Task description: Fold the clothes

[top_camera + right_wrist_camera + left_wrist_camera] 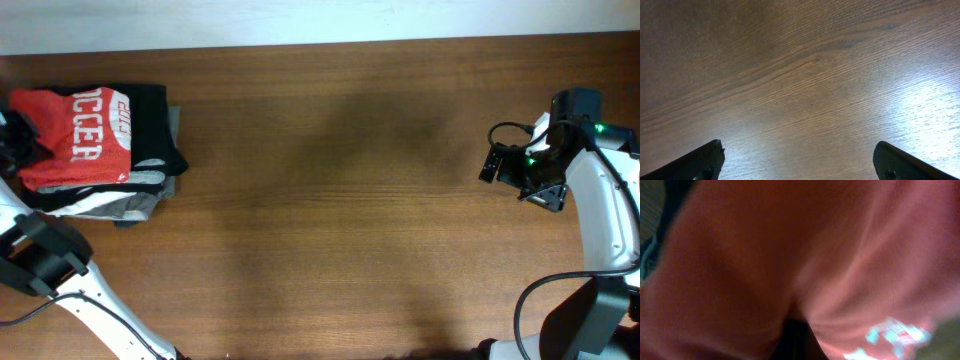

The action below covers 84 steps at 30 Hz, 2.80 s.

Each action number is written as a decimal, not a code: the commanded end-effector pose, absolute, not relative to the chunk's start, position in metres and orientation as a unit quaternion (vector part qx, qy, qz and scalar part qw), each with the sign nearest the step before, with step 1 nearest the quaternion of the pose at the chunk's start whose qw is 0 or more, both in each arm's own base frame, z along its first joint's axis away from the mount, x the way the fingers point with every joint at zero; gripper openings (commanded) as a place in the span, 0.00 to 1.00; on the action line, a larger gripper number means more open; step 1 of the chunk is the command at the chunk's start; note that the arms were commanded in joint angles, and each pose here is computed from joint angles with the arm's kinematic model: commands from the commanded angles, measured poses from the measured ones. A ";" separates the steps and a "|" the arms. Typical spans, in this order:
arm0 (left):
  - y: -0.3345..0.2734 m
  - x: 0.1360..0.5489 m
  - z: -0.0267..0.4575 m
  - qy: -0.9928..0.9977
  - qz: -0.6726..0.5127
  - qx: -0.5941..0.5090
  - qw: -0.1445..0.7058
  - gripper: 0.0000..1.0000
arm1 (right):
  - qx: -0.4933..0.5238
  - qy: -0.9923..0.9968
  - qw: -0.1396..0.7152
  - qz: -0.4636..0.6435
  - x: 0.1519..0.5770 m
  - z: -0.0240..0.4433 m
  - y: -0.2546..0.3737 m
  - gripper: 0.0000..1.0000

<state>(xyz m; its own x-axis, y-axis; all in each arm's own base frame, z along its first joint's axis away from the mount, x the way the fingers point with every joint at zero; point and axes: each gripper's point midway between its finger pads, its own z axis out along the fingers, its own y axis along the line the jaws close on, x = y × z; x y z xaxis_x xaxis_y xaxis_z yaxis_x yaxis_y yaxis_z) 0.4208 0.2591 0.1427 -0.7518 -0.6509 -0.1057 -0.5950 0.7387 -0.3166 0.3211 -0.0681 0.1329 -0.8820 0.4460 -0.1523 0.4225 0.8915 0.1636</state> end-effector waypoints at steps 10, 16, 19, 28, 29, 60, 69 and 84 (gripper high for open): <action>0.239 0.444 0.185 0.905 -0.218 -0.319 0.178 0.01 | 0.231 0.966 0.104 0.057 0.324 0.140 -0.072 0.99; 0.205 0.448 0.261 0.904 -0.201 -0.280 0.252 0.04 | 0.231 0.966 0.104 0.057 0.324 0.140 -0.072 0.99; 0.174 0.454 0.287 0.909 -0.201 -0.243 0.273 0.10 | 0.231 0.966 0.104 0.057 0.324 0.140 -0.072 0.99; 0.072 0.485 0.294 0.927 -0.224 -0.137 0.269 0.31 | 0.231 0.966 0.104 0.057 0.324 0.140 -0.072 0.99; 0.062 0.488 0.295 0.927 -0.226 -0.125 0.271 0.36 | 0.231 0.966 0.104 0.057 0.324 0.140 -0.072 0.99; 0.008 0.501 0.287 0.947 -0.161 -0.068 0.269 0.99 | 0.231 0.966 0.103 0.057 0.324 0.138 -0.072 0.99; 0.008 0.501 0.287 0.947 -0.161 -0.068 0.269 0.99 | 0.174 0.954 0.235 0.060 0.312 0.221 -0.039 0.99; 0.008 0.501 0.287 0.947 -0.161 -0.068 0.269 0.99 | -0.012 0.839 0.528 0.127 0.179 0.381 0.042 0.99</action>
<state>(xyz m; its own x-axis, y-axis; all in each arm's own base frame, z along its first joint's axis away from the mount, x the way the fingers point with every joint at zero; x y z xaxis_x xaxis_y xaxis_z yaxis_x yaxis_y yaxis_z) 0.4994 0.0065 0.2887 -0.8470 -0.2180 -0.4848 -0.0424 0.9368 -0.3472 0.2058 0.0427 0.3599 -0.5343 0.1290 -0.8354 -0.1132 0.9685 0.2219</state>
